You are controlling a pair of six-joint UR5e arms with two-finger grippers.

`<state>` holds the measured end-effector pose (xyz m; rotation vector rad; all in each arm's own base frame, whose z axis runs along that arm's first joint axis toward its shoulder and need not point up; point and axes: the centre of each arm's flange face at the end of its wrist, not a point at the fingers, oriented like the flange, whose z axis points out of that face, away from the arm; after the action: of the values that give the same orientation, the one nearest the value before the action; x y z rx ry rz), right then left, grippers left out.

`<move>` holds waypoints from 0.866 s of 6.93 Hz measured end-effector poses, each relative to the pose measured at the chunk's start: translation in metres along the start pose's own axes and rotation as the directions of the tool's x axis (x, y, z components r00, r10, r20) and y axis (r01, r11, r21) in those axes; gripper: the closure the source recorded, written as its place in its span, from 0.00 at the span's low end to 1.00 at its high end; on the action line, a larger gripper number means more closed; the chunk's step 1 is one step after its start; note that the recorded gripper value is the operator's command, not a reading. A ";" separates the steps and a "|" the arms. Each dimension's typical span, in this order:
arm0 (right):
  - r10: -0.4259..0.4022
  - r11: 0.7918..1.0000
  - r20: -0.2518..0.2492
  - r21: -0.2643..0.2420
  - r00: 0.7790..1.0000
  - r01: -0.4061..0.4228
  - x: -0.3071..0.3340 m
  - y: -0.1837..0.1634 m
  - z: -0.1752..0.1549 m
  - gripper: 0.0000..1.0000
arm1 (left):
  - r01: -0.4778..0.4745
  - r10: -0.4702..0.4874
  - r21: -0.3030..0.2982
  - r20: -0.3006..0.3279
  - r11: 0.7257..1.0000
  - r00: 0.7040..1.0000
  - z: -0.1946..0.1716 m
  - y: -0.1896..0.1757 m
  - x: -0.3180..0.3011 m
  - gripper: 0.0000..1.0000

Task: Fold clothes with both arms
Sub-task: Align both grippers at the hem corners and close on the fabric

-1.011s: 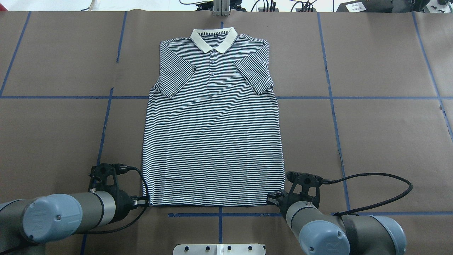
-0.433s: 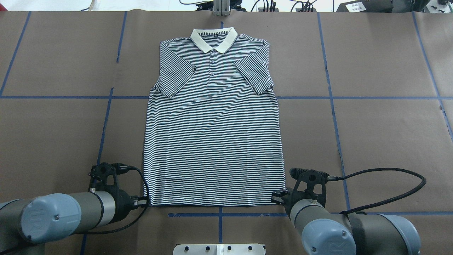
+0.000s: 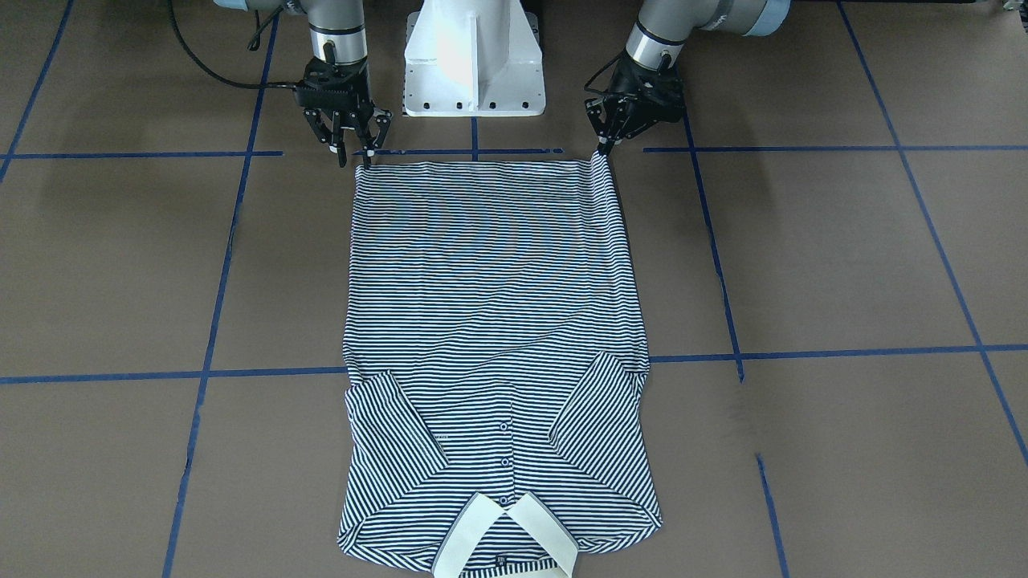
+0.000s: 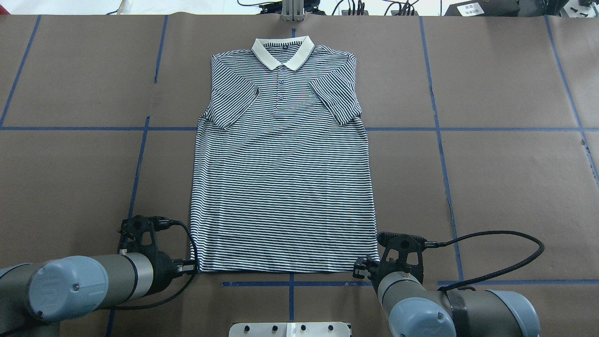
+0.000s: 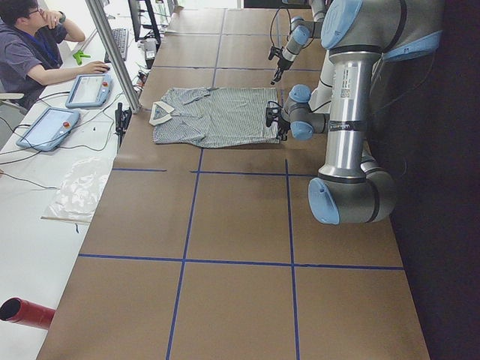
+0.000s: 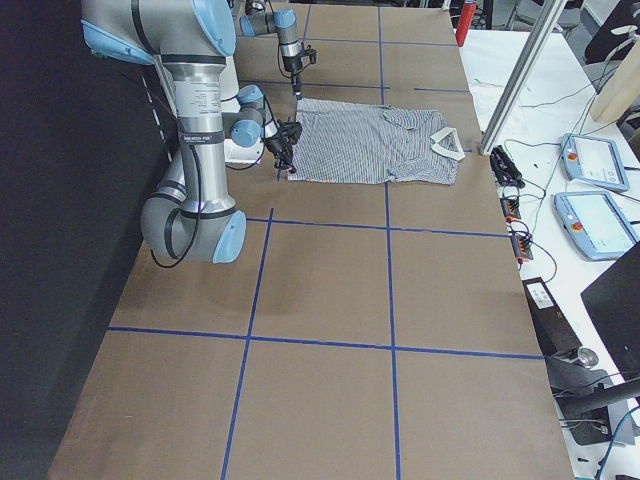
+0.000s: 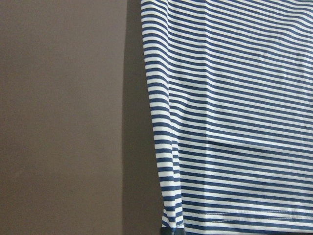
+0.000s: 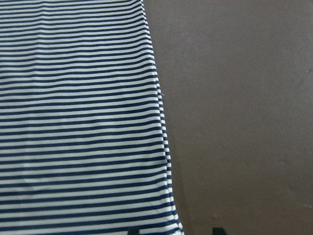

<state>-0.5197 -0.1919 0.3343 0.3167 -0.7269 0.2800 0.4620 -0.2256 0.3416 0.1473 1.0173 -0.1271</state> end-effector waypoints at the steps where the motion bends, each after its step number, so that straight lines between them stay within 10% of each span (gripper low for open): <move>1: -0.001 1.000 0.009 0.000 1.000 0.001 0.000 0.003 0.005 0.49 | 0.000 0.000 -0.001 0.001 1.000 1.000 0.001 0.000 0.000 1.00; 2: -0.001 1.000 0.013 0.000 1.000 0.001 -0.001 0.004 0.007 0.52 | -0.001 0.001 -0.001 0.001 1.000 1.000 0.001 0.001 0.000 1.00; 4: 0.000 1.000 0.013 0.000 1.000 0.000 -0.001 0.005 0.008 0.98 | 0.000 0.000 -0.001 0.003 1.000 1.000 0.002 0.001 -0.001 1.00; 6: 0.007 1.000 0.017 0.002 1.000 -0.007 -0.001 0.004 0.007 1.00 | 0.000 0.000 -0.002 0.000 1.000 1.000 0.001 0.001 0.000 1.00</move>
<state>-0.5261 -0.1913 0.3388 0.3188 -0.7449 0.2847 0.4633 -0.2252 0.3423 0.1459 1.0169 -0.1264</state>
